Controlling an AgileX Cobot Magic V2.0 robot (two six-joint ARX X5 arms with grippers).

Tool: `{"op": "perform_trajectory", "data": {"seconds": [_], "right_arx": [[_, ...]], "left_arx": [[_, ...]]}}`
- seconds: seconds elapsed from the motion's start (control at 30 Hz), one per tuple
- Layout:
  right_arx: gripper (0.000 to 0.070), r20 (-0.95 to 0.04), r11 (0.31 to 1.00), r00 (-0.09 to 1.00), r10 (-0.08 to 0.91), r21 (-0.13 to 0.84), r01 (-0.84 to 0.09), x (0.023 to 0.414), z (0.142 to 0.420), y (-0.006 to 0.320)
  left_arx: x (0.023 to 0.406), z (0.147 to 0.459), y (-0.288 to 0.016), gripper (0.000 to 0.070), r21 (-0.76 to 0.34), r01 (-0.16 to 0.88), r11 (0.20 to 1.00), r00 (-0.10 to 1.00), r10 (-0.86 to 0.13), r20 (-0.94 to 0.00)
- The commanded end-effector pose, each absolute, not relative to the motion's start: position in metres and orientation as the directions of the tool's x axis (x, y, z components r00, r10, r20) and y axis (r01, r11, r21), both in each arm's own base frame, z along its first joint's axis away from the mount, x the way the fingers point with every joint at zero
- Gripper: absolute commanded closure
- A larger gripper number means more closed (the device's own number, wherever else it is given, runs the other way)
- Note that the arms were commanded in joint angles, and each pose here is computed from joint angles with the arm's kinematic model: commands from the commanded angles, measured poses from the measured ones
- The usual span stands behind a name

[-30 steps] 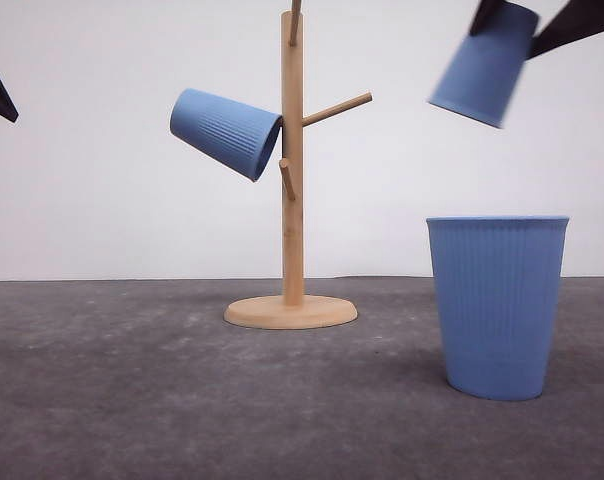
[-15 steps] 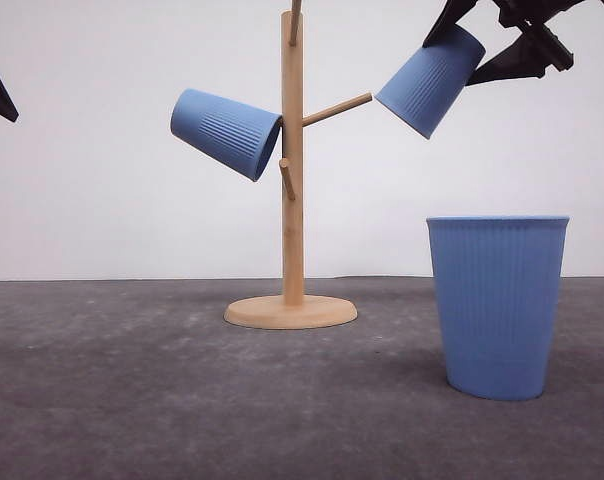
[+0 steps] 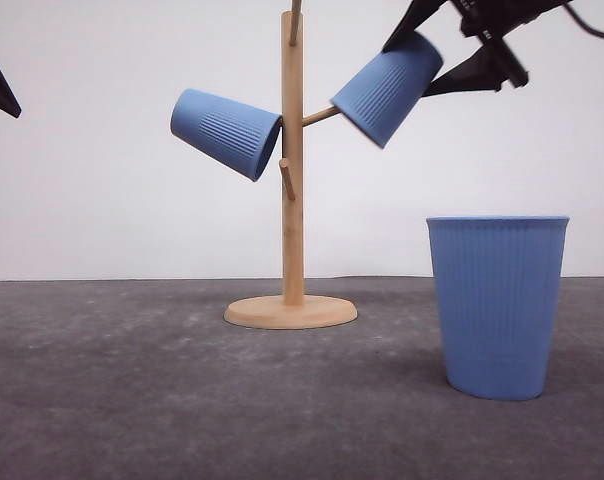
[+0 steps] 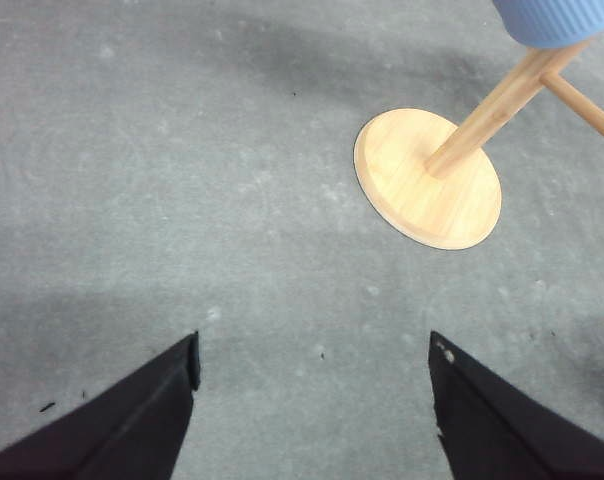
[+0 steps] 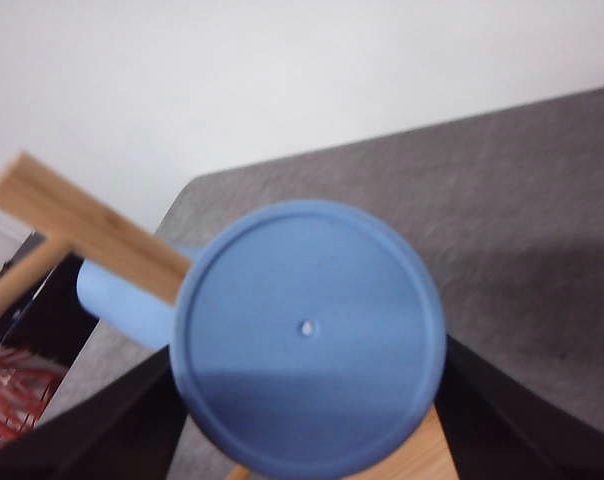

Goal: Place three cups

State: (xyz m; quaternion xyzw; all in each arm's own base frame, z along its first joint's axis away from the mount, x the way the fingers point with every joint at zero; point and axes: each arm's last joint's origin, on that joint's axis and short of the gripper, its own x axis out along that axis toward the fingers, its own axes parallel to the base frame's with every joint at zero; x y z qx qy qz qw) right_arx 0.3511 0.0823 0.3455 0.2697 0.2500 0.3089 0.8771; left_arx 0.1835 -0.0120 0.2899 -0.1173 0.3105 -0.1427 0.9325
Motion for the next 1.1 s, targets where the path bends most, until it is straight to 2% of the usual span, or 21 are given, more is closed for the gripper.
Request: {"op": "perform_trajectory", "data": {"seconds": [0.0, 0.37, 0.73, 0.9, 1.07], "right_arx": [[0.0318, -0.261, 0.657, 0.684, 0.681, 0.630, -0.414, 0.356, 0.347, 0.086], [0.0299, -0.302, 0.652, 0.651, 0.696, 0.646, -0.397, 0.365, 0.329, 0.100], [0.0274, -0.303, 0.651, 0.648, 0.699, 0.644, -0.402, 0.365, 0.329, 0.104], [0.0199, -0.304, 0.655, 0.652, 0.694, 0.642, -0.398, 0.365, 0.329, 0.104], [0.0199, -0.303, 0.655, 0.652, 0.695, 0.641, -0.399, 0.365, 0.329, 0.104]], "left_arx": [[0.185, 0.292, -0.012, 0.0270, -0.307, 0.194, 0.932, 0.773, -0.338, -0.537], [0.186, 0.292, -0.012, 0.0269, -0.307, 0.194, 0.932, 0.773, -0.338, -0.537], [0.186, 0.292, -0.012, 0.0270, -0.307, 0.194, 0.932, 0.774, -0.337, -0.536], [0.186, 0.292, -0.012, 0.0270, -0.307, 0.194, 0.932, 0.774, -0.338, -0.536], [0.186, 0.292, -0.012, 0.0270, -0.307, 0.194, 0.932, 0.774, -0.338, -0.536]]}}
